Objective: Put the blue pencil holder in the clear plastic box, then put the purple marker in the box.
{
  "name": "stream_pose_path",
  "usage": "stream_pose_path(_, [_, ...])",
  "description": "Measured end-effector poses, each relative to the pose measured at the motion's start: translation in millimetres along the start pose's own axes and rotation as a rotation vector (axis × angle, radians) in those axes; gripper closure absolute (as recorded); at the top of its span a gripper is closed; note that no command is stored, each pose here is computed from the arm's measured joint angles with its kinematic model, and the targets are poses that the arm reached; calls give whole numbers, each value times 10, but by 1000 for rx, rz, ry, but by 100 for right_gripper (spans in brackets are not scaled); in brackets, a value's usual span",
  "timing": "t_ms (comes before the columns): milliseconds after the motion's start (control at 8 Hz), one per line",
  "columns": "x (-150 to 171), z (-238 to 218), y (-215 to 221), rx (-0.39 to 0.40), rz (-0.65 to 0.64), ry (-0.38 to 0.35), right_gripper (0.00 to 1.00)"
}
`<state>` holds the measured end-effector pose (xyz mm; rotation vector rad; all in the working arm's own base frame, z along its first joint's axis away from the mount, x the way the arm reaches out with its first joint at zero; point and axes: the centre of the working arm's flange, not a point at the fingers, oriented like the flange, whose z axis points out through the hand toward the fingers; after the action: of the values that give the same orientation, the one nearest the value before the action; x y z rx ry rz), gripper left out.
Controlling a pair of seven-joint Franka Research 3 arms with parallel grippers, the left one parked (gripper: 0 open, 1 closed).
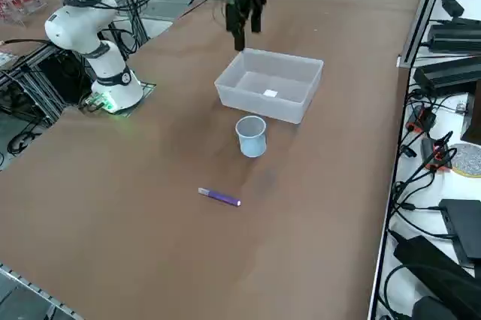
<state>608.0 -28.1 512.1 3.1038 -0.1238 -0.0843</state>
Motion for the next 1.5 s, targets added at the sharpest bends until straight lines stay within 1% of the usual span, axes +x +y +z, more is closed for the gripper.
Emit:
stream_pose_path(375, [263, 672, 227, -1, 23, -5, 0])
stream_pose_path(625, [310, 1053, 355, 0, 37, 4, 2])
stream_pose_path(875, [247, 1454, 413, 2, 45, 10, 7])
stream_pose_path(1125, [142, 1785, 479, 3, 6, 11, 14])
stream_pose_path(1500, [114, 2049, 620, 5, -6, 5, 18])
